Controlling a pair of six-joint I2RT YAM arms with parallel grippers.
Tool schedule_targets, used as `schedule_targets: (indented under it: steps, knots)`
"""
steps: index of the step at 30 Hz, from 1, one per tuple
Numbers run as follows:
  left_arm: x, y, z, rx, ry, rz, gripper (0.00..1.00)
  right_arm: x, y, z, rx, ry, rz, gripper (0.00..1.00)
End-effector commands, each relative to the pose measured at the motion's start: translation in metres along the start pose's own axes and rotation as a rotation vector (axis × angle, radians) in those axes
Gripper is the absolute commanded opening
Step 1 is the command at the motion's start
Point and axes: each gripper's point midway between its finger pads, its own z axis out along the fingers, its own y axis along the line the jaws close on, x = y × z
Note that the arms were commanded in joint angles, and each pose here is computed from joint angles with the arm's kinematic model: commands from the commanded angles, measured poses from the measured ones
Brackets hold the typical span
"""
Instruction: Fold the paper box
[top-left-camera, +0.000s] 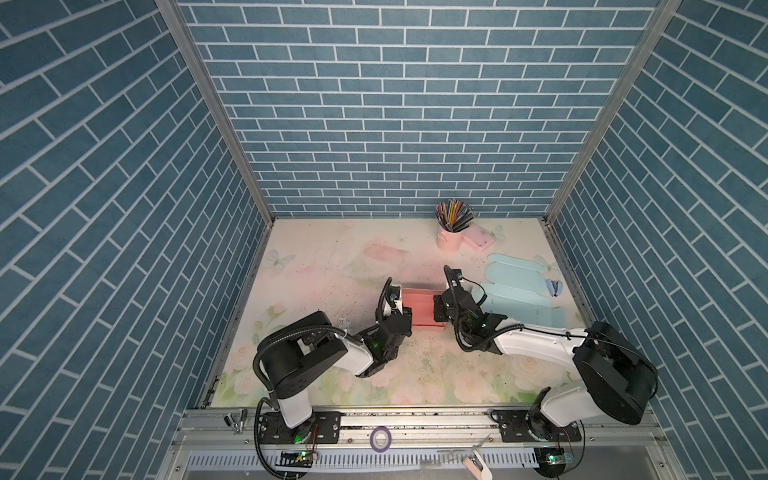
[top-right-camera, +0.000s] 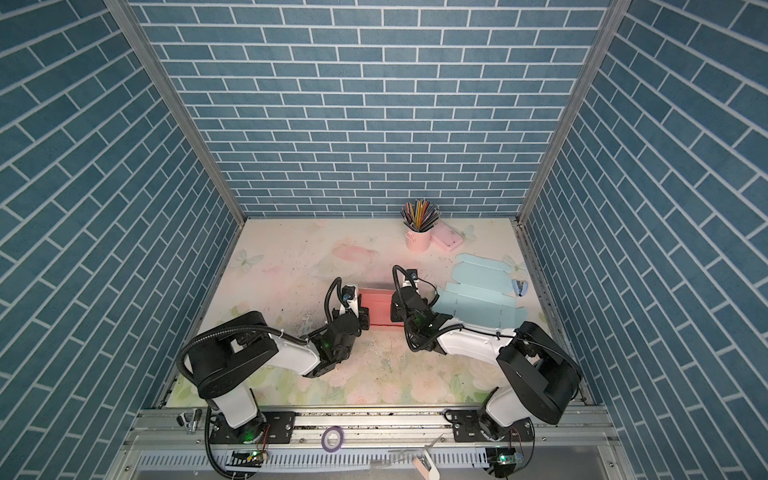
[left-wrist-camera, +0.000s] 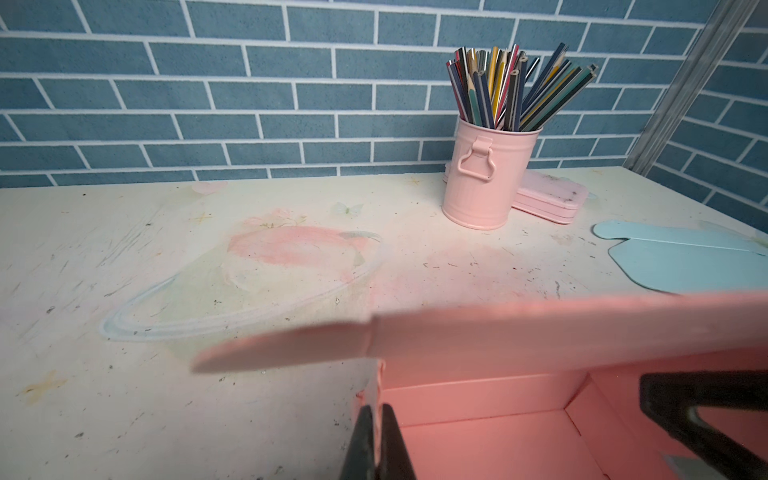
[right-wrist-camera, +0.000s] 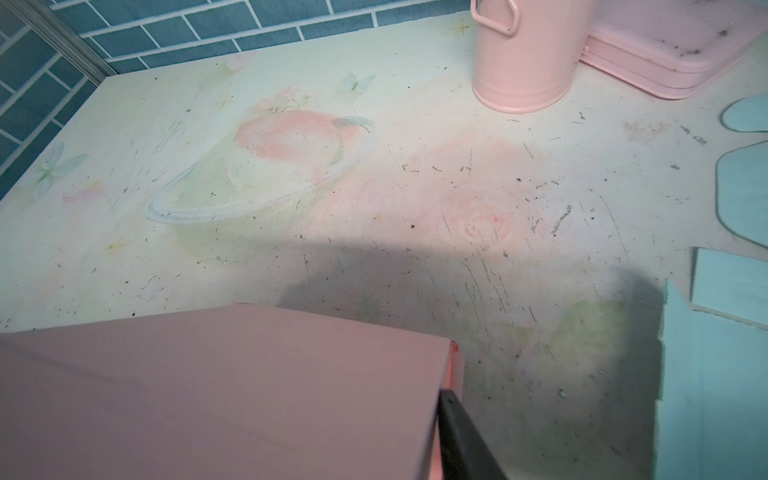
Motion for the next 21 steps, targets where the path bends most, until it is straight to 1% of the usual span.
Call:
schedule_targets:
  steps: [1,7,15,17,21]
  knots:
    - [0.029,-0.011,-0.005,0.079,0.061,0.031,0.01,0.014,0.003,-0.002,0.010,0.027,-0.016,0.36]
    - [0.043,-0.007,-0.006,0.080,0.066,0.018,0.01,0.017,0.001,-0.012,0.017,-0.017,-0.053,0.35]
    - [0.046,-0.008,-0.007,0.069,0.071,0.028,0.01,0.021,0.002,-0.020,-0.010,-0.066,-0.100,0.37]
    - [0.048,-0.007,-0.008,0.058,0.074,0.036,0.01,0.019,0.003,-0.023,-0.017,-0.075,-0.114,0.39]
    - [0.053,-0.002,-0.008,0.036,0.079,0.056,0.01,0.014,0.010,-0.035,-0.066,-0.131,-0.142,0.48]
